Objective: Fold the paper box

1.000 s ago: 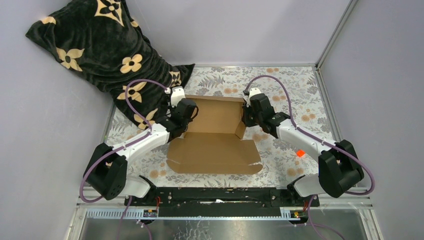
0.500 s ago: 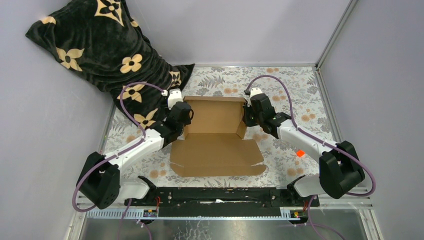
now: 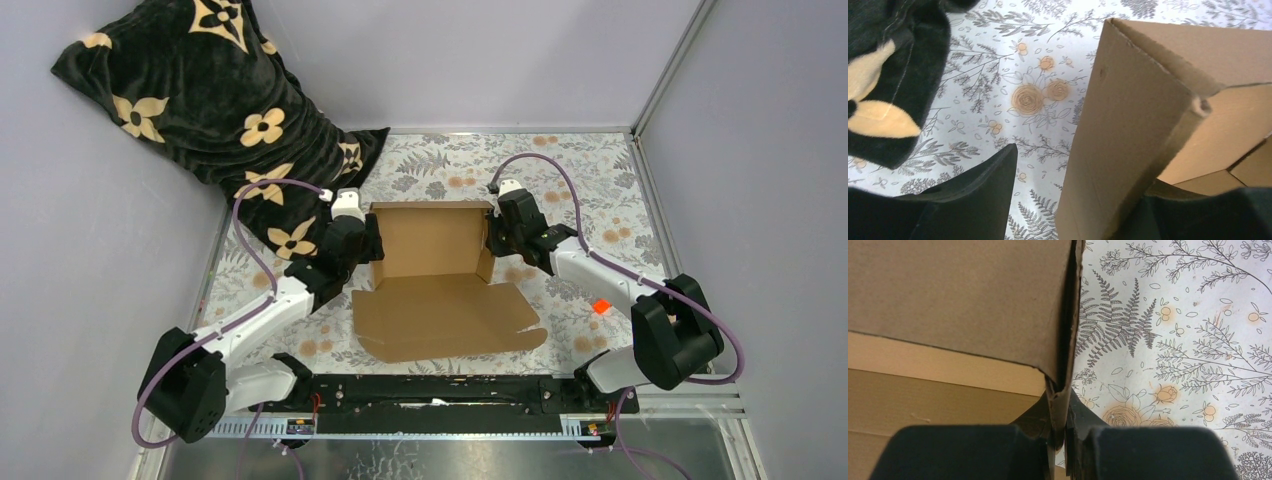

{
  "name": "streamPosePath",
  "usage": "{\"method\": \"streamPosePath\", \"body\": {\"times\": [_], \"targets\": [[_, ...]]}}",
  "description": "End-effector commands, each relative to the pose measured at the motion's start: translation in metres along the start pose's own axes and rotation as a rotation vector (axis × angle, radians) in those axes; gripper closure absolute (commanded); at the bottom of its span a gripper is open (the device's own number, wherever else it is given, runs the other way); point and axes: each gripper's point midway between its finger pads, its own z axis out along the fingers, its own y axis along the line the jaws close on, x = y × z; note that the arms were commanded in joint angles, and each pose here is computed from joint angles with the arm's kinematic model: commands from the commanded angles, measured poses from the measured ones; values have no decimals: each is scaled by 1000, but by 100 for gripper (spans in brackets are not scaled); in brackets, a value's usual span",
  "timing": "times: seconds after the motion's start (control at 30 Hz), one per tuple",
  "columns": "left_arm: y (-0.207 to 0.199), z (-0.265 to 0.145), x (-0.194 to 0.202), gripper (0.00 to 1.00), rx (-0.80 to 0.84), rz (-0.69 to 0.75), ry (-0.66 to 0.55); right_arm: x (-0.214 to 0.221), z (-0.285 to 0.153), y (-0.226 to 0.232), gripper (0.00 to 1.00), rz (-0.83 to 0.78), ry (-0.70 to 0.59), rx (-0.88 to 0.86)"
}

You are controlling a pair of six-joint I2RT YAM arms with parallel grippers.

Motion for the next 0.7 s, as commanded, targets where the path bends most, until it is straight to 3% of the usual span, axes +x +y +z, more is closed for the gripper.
{"method": "streamPosePath", "body": {"times": [0.0, 0.67], "targets": [[-4, -4, -43, 35, 56, -75, -164, 25, -3, -44, 100, -9, 97, 172], [13, -14, -34, 59, -23, -83, -126, 22, 3, -49, 100, -11, 100, 194]]}}
